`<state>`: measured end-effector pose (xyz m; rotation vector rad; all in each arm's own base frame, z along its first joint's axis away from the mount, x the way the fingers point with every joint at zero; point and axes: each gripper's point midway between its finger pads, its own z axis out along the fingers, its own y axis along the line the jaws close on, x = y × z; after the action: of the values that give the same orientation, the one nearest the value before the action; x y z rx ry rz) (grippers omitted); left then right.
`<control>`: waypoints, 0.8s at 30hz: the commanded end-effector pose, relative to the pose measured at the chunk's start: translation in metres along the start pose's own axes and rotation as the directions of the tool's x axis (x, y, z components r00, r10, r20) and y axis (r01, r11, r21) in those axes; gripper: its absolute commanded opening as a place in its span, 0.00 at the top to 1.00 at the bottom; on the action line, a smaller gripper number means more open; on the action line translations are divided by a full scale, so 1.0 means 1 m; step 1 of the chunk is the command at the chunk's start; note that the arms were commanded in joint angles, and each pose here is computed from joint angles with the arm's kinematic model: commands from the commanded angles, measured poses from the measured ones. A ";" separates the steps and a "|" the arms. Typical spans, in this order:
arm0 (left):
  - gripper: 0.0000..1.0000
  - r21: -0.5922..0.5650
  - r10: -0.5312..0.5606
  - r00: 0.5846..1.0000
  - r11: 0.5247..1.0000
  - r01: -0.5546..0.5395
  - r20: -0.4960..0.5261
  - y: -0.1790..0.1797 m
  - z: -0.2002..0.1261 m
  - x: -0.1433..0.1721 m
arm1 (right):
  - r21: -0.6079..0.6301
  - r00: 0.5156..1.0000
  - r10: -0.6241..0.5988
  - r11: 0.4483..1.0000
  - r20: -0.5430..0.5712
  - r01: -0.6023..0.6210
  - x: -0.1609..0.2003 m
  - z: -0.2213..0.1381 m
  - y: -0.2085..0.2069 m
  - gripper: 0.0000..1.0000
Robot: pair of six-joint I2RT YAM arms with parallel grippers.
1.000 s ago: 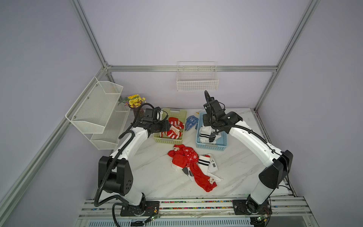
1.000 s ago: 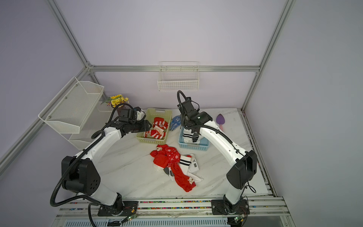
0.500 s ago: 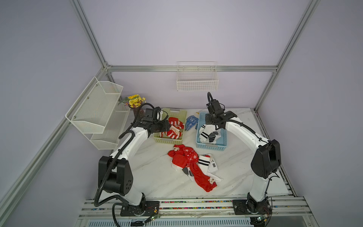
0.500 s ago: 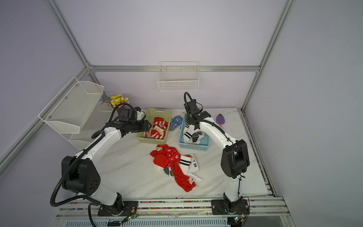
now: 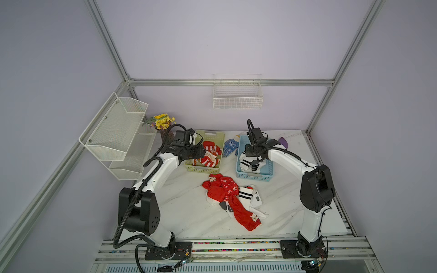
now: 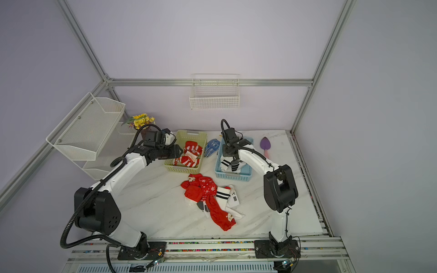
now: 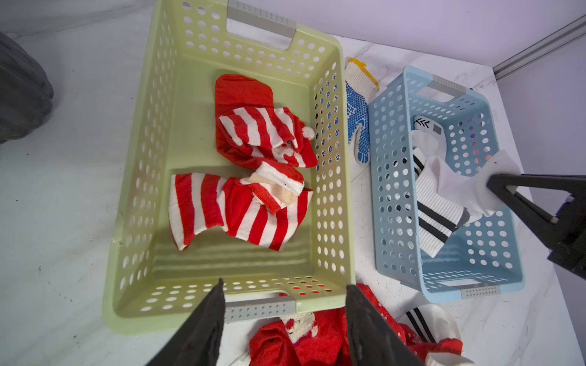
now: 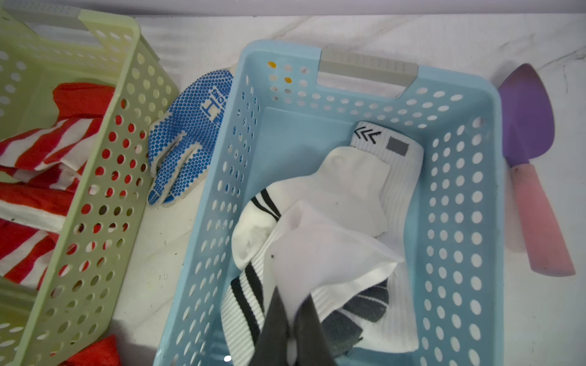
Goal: Sort the socks into the basket by color
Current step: Place the sock in the bin.
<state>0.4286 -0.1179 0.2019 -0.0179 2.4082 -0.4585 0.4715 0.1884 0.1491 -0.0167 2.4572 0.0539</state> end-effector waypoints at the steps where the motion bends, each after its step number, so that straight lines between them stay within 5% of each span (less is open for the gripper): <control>1: 0.40 0.006 0.023 1.000 1.000 -0.023 0.001 -0.001 0.003 0.004 | -0.042 0.998 0.047 0.998 0.029 -0.046 -0.005 -0.009 0.004 0.93; 24: 0.39 0.011 0.030 1.000 0.999 -0.030 0.006 -0.005 0.001 0.004 | 0.009 0.988 0.138 0.990 -0.065 -0.137 0.041 0.014 -0.008 0.92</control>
<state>0.4278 -0.1206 0.2019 -0.0102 2.4089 -0.4610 0.4470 0.1846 0.1099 0.1006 2.5396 0.1129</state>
